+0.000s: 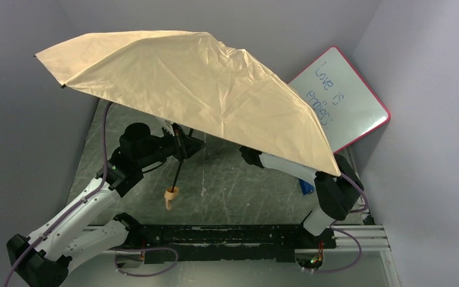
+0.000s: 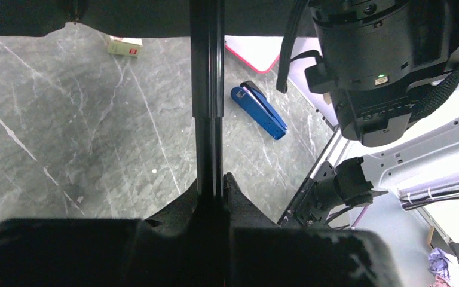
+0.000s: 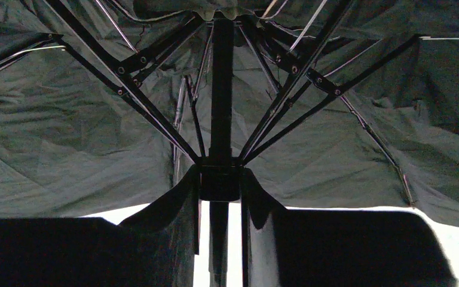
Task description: Put away the umbrella
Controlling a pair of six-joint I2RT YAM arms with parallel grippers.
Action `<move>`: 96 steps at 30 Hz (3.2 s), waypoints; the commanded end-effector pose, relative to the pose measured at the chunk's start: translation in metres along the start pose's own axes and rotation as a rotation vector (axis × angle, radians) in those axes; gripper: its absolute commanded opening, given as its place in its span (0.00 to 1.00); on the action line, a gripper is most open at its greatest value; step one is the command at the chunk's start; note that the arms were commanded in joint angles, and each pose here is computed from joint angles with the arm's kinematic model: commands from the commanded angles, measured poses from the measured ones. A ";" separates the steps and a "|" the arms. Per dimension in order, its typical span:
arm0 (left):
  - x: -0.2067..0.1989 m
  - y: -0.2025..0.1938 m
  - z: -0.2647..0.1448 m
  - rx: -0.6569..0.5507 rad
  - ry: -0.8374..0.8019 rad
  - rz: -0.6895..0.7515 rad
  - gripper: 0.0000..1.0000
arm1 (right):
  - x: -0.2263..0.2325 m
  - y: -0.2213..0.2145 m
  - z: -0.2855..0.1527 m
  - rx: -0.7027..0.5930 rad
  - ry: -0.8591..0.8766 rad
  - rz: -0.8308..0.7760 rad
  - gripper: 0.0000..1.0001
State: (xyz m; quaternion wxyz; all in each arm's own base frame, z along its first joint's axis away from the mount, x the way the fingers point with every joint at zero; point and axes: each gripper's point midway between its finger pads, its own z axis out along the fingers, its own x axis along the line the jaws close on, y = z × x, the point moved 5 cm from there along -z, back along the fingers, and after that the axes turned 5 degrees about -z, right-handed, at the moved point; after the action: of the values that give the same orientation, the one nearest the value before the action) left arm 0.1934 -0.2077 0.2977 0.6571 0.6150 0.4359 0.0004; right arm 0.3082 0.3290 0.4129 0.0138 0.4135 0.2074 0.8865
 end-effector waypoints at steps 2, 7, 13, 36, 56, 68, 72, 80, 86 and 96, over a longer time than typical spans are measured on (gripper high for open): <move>-0.002 0.027 0.002 -0.122 0.026 0.002 0.05 | 0.013 0.014 -0.015 0.003 0.037 -0.078 0.00; 0.002 0.044 0.007 -0.185 0.097 -0.036 0.05 | -0.008 -0.018 -0.049 0.162 0.010 -0.079 0.00; 0.001 0.054 0.015 -0.234 0.089 -0.064 0.05 | -0.030 -0.057 -0.097 0.305 -0.061 -0.052 0.00; 0.001 0.067 0.017 -0.264 0.118 -0.024 0.05 | -0.045 -0.111 -0.153 0.470 -0.163 0.013 0.00; 0.009 0.006 -0.009 -0.048 0.097 -0.028 0.70 | -0.015 -0.008 -0.031 0.067 -0.080 -0.073 0.00; 0.007 0.001 -0.009 0.019 0.080 0.002 0.43 | -0.004 -0.002 -0.028 0.106 0.019 -0.221 0.00; 0.004 0.002 -0.006 0.047 0.062 0.016 0.24 | -0.004 0.001 -0.030 0.111 0.014 -0.262 0.00; 0.009 -0.004 -0.004 0.100 0.075 0.035 0.05 | -0.008 0.002 -0.036 0.125 -0.001 -0.313 0.00; 0.017 0.014 0.002 0.016 0.166 0.026 0.05 | -0.027 -0.025 -0.066 0.237 -0.112 -0.261 0.00; 0.008 0.052 0.015 -0.085 0.175 0.058 0.05 | -0.042 -0.081 -0.134 0.404 -0.269 -0.131 0.00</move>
State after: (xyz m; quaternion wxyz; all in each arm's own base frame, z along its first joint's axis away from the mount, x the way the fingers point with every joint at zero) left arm 0.2187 -0.2035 0.2852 0.5843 0.6377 0.5001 0.0439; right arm 0.2343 0.3523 0.2899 0.0356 0.4741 0.4117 0.7775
